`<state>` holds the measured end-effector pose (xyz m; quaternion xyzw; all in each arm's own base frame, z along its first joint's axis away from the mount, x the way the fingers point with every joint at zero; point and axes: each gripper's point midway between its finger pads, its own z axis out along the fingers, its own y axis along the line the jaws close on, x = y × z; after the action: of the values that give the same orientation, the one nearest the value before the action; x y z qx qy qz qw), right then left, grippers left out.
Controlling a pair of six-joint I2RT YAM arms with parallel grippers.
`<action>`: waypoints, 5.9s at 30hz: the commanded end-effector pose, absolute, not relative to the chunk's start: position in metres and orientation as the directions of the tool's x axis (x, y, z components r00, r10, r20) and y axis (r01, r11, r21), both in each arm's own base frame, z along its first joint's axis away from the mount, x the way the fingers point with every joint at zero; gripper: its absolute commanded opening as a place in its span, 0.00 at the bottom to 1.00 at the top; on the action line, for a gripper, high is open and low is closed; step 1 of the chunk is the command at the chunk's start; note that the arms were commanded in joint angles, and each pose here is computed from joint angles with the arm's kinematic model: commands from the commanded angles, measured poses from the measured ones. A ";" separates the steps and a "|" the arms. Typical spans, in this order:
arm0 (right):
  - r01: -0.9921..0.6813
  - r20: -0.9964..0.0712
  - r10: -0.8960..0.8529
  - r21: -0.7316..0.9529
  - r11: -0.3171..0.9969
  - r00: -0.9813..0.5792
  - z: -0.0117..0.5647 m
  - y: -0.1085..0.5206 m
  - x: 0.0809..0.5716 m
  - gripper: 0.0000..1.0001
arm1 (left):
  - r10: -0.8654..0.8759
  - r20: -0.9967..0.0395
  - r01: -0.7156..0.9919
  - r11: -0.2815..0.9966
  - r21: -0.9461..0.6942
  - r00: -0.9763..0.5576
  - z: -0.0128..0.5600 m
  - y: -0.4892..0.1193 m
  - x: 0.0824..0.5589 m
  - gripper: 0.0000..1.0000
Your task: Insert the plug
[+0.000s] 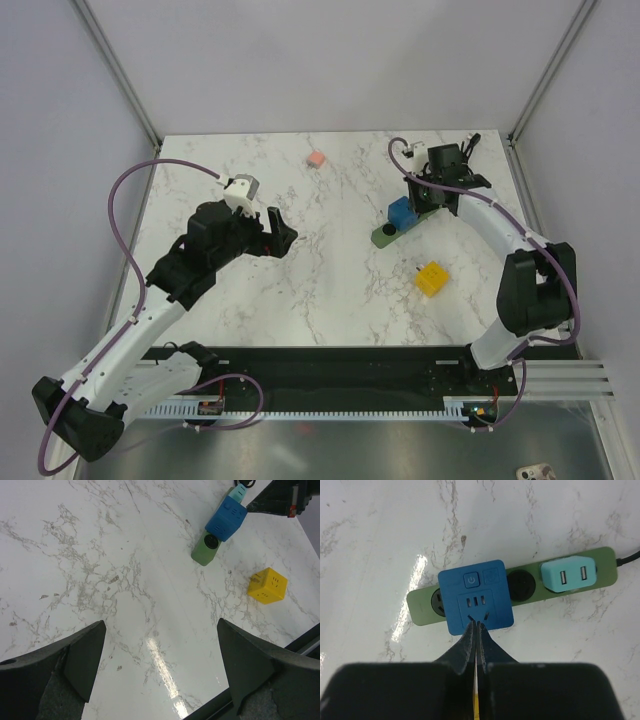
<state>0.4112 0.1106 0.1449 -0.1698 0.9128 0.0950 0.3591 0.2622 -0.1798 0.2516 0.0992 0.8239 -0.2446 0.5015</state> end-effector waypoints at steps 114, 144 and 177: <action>-0.593 -0.896 0.409 0.425 0.684 -0.170 0.413 0.162 0.205 0.98 | -0.116 -0.879 0.247 0.935 -0.253 -0.462 0.190 -0.251 0.626 0.23; -0.563 -0.897 0.372 0.440 0.699 -0.237 0.379 0.178 0.236 0.98 | -0.791 -0.340 -0.052 0.423 -0.905 -0.509 0.065 -0.199 0.711 0.02; -0.355 -0.896 0.026 0.202 0.913 -0.443 0.297 0.150 0.275 0.98 | -0.117 -0.405 0.342 0.356 -0.870 -0.907 0.079 -0.387 0.516 0.02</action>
<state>0.2697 0.1530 0.3009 -0.0876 0.8174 0.2089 0.5297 0.5407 -0.3777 0.0314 -0.0020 0.8194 -0.5355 0.2047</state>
